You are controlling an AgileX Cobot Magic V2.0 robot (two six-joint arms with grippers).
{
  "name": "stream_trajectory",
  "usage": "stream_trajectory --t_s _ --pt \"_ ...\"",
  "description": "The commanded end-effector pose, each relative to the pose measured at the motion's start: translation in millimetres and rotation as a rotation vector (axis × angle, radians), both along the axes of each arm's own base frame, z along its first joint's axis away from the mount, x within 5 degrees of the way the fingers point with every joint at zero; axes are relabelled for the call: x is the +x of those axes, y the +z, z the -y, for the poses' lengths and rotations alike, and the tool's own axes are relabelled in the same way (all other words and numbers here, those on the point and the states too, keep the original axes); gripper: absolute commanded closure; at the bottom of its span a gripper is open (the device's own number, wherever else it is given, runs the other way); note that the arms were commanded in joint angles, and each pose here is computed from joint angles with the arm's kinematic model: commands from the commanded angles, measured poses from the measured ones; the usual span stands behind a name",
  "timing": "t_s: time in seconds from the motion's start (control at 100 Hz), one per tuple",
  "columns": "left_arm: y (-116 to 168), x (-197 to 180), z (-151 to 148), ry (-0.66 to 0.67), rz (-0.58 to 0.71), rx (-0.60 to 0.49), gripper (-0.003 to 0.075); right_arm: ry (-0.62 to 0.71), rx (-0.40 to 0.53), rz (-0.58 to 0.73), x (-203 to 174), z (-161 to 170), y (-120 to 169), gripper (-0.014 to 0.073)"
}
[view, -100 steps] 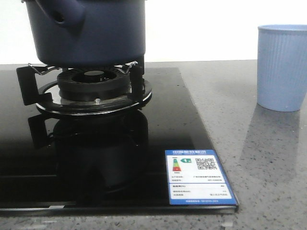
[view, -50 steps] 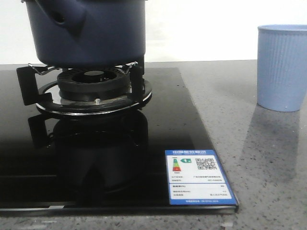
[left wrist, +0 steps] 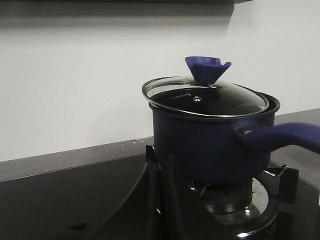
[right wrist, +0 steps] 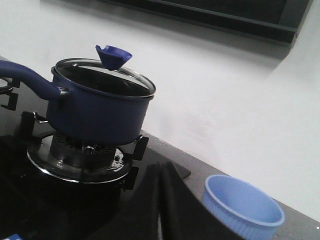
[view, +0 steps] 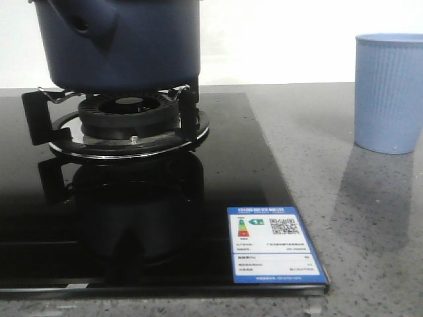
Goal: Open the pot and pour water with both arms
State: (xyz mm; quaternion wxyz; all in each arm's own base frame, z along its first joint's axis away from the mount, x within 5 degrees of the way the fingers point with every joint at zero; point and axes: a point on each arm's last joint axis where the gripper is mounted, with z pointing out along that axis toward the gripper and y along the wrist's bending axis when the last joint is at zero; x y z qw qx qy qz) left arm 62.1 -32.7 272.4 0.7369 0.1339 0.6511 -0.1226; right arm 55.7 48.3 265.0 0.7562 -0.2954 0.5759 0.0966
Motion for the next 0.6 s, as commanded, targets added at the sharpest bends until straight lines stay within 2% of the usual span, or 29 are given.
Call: stream_trajectory --t_s 0.0,0.49,0.59 --pt "9.1 -0.3 0.7 -0.014 0.013 -0.046 0.0739 0.023 0.027 0.021 -1.6 -1.2 9.7 0.0669" --pt "5.9 -0.4 0.2 -0.005 0.009 -0.027 0.0739 0.023 0.027 0.021 -1.6 -1.2 9.7 0.0669" --pt "0.5 -0.7 2.5 -0.02 -0.007 0.095 0.0739 0.023 0.027 0.021 -1.6 -1.2 9.7 0.0669"
